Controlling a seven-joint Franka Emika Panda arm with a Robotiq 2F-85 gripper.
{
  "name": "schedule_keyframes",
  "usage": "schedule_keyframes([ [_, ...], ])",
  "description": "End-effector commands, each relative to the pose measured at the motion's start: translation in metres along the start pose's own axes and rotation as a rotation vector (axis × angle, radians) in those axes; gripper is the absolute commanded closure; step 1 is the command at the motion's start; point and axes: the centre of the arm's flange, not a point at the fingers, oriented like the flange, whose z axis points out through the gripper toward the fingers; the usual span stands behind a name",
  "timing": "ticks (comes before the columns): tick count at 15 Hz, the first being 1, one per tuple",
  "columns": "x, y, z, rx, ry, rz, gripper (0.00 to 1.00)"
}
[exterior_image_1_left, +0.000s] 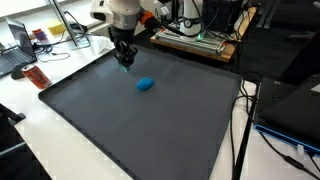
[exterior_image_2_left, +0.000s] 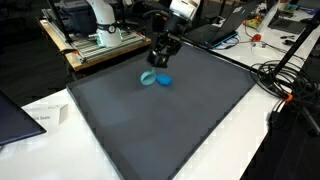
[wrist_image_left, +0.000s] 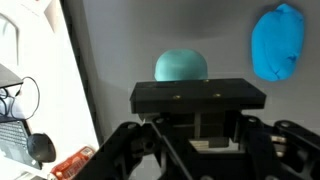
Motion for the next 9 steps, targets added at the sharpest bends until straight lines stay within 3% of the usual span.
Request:
schedule_keyframes([
  [1, -0.002, -0.006, -0.003, 0.008, 0.001, -0.013, 0.47],
  [4, -0.004, -0.014, -0.006, 0.014, 0.005, -0.026, 0.47],
  [5, -0.002, -0.028, -0.004, -0.051, -0.018, -0.043, 0.72],
  [9, -0.004, -0.054, 0.009, -0.167, -0.061, -0.037, 0.72],
])
